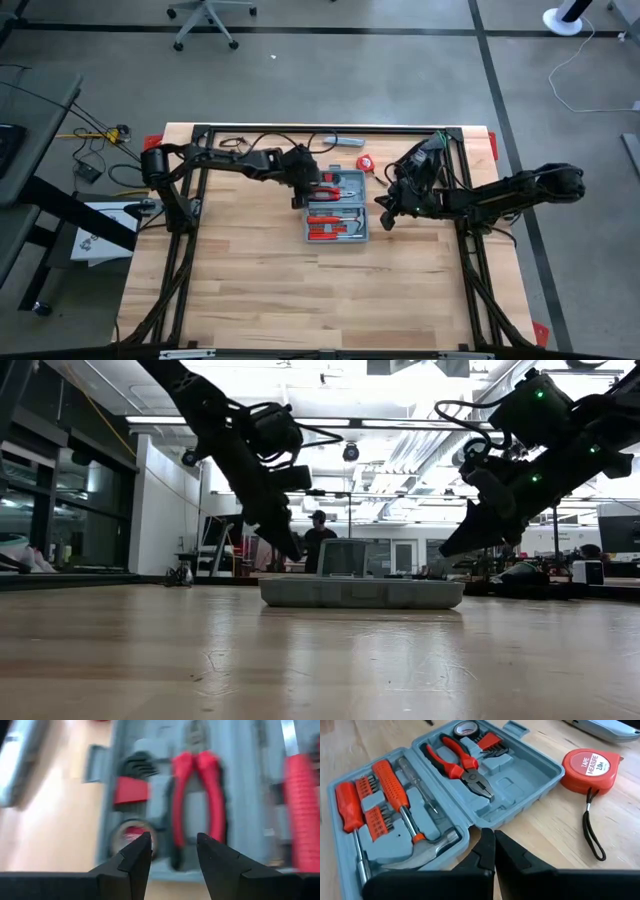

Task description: Prefit tool cases

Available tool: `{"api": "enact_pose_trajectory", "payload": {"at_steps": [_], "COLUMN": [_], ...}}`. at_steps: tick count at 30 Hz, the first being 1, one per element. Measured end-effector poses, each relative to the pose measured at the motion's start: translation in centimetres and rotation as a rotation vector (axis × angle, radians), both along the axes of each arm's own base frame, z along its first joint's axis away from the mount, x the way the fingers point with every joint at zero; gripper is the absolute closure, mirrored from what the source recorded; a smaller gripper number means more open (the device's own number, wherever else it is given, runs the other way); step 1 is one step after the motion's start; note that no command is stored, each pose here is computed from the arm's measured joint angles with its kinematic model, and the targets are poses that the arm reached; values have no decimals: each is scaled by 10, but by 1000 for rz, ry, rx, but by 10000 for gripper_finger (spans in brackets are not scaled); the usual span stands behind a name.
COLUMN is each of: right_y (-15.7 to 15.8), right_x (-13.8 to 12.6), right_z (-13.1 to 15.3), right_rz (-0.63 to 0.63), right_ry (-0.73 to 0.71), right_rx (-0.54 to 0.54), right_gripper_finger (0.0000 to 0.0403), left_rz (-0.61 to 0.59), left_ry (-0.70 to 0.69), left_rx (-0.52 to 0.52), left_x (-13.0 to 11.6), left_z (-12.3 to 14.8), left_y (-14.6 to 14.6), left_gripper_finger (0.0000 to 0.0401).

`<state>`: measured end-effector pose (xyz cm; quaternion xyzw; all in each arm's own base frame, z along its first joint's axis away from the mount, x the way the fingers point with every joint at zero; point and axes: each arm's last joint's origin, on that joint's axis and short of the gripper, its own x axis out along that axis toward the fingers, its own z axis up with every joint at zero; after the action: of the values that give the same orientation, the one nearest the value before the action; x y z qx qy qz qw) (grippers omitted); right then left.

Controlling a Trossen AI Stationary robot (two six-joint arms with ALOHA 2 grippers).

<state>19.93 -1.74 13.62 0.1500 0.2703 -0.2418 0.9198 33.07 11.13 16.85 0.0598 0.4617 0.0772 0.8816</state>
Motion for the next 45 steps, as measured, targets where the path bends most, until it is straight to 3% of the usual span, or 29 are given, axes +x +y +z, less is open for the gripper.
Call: {"api": "enact_pose_trajectory", "payload": {"at_steps": [7,14,20,25,32,38,45], "right_y": [0,-1,-1,-1,-1,-1,-1], "right_x": [0,0,0,0,0,0,0], "right_z": [0,0,0,0,0,0,0], "right_rz": [-2,-33,-34,-36,-36,-36,-35], "right_ry": [-1,-5,-4,-4,-4,-4,-3], "right_rx": [2,-4,-3,-2,-2,-3,-4], "right_gripper_finger": [403,403,403,403,403,403,403], "left_rz": [-28,-118,-157,-146,-133,-95,-69], "left_ry": [-1,71,127,169,220,222,179], "left_rx": [-21,-16,67,105,62,98,169], "left_x": [-7,-5,4,3,-1,0,0], "left_z": [-2,-24,-40,-40,-43,-43,-23], "left_y": [20,22,16,11,7,4,-4], "left_gripper_finger": [263,281,284,295,389,396,399]}}
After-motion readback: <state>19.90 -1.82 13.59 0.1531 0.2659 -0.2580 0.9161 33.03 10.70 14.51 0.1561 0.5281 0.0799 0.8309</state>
